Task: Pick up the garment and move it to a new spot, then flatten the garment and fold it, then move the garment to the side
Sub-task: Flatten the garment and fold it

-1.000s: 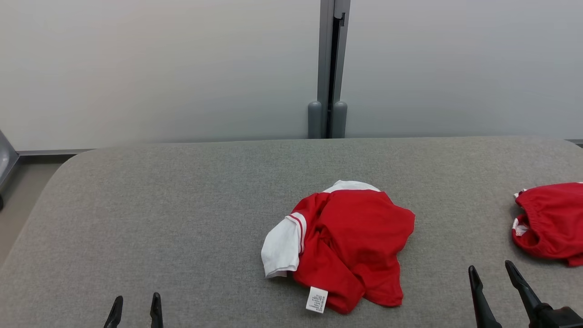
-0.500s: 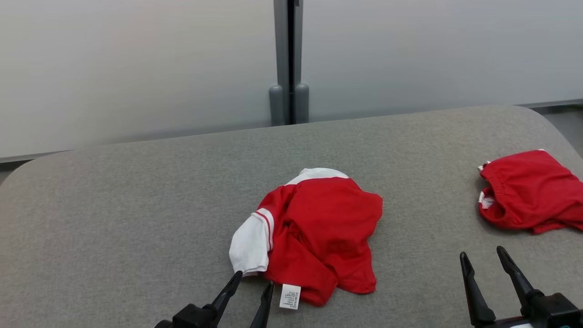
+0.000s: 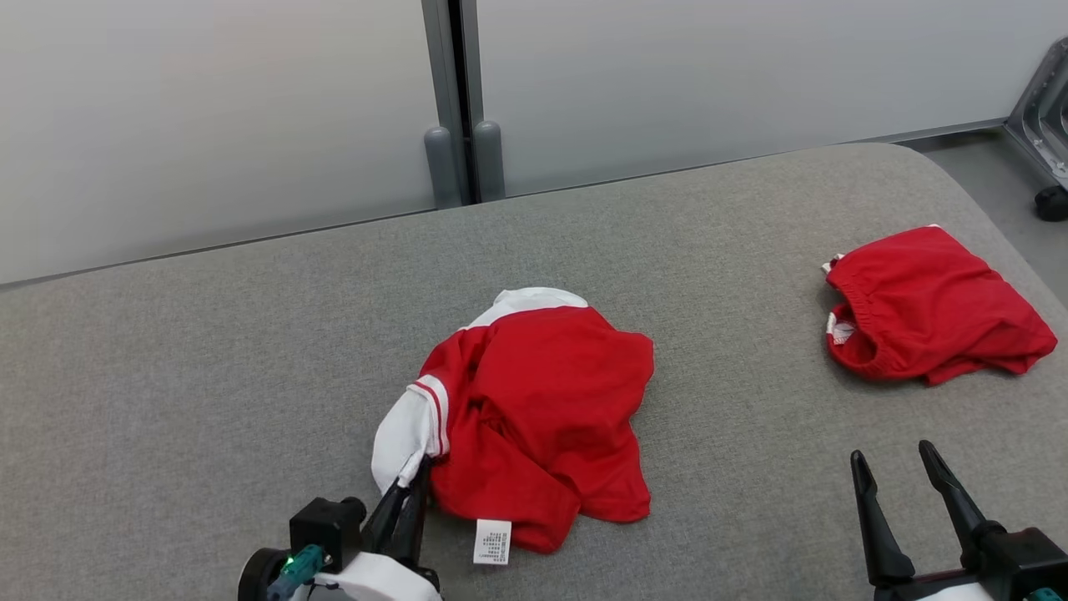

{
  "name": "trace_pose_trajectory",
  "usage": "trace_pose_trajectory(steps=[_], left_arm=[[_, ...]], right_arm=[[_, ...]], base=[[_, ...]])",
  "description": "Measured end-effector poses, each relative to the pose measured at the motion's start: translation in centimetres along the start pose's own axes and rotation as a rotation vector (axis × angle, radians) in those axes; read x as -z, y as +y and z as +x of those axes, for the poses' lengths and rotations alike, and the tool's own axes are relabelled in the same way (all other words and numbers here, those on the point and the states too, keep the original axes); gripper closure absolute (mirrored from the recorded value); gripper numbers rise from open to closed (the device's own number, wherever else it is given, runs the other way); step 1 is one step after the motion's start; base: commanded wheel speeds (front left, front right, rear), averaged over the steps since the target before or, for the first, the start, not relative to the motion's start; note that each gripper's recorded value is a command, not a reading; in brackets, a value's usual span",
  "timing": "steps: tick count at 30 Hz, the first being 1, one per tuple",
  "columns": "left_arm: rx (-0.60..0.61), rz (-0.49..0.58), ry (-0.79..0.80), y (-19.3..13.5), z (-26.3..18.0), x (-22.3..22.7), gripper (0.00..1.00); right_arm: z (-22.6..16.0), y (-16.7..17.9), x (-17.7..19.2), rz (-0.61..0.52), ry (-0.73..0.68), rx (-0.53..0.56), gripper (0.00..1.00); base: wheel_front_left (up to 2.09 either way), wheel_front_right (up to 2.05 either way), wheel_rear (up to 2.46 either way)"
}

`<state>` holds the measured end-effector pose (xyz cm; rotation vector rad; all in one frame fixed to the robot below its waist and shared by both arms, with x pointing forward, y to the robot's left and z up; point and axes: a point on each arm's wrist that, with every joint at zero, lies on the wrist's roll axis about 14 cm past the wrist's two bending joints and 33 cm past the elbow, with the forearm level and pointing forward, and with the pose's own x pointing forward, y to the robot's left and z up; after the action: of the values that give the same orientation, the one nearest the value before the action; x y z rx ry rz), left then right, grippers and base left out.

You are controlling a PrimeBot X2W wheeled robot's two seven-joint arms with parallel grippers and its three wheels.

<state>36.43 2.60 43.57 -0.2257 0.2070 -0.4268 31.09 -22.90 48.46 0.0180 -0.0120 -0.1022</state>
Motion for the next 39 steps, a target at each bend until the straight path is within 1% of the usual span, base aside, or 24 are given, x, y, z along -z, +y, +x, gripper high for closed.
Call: trace_pose_trajectory(steps=[4,7,12,17,22,28,32,35,37,39], left_arm=[[-0.042,0.002,-0.035,1.6,0.4,-1.3,1.00],[-0.086,-0.013,-0.097,3.0,0.4,-3.3,1.00],[-0.121,0.004,-0.288,4.9,0.3,-9.8,1.00],[-0.084,0.068,-0.448,5.0,-0.1,-16.0,1.00],[0.004,0.156,-0.566,2.9,-0.8,-21.8,1.00],[0.128,0.270,-0.641,-0.3,-1.5,-27.1,1.00],[0.219,0.315,-0.670,-2.6,-1.2,-29.8,1.00],[0.308,0.341,-0.656,-5.1,-0.3,-30.2,1.00],[0.370,0.333,-0.615,-6.8,0.8,-29.1,1.00],[0.429,0.322,-0.553,-8.7,2.0,-26.9,1.00]], right_arm=[[0.1,0.1,0.0,0.006,0.000,-0.004,0.00],[0.2,0.3,0.0,0.008,-0.001,-0.011,0.00],[0.5,0.9,0.0,0.012,-0.002,-0.029,0.00],[0.7,1.9,-0.1,0.022,-0.006,-0.060,0.00],[0.9,2.4,-0.4,0.026,-0.017,-0.075,0.00],[0.9,2.5,-0.3,0.027,-0.015,-0.077,0.00],[1.1,2.7,-0.3,0.027,-0.014,-0.083,0.00],[1.3,2.9,-0.5,0.026,-0.019,-0.090,0.00],[1.4,2.9,-0.5,0.026,-0.021,-0.088,0.00],[1.5,2.6,-0.6,0.025,-0.021,-0.078,0.00]], base=[[0.00,0.00,0.00],[0.00,0.00,0.00],[0.00,0.00,0.00],[0.00,0.00,0.00],[0.00,0.00,0.00],[0.00,0.00,0.00],[0.00,0.00,0.00],[0.00,0.00,0.00],[0.00,0.00,0.00],[0.00,0.00,0.00]])
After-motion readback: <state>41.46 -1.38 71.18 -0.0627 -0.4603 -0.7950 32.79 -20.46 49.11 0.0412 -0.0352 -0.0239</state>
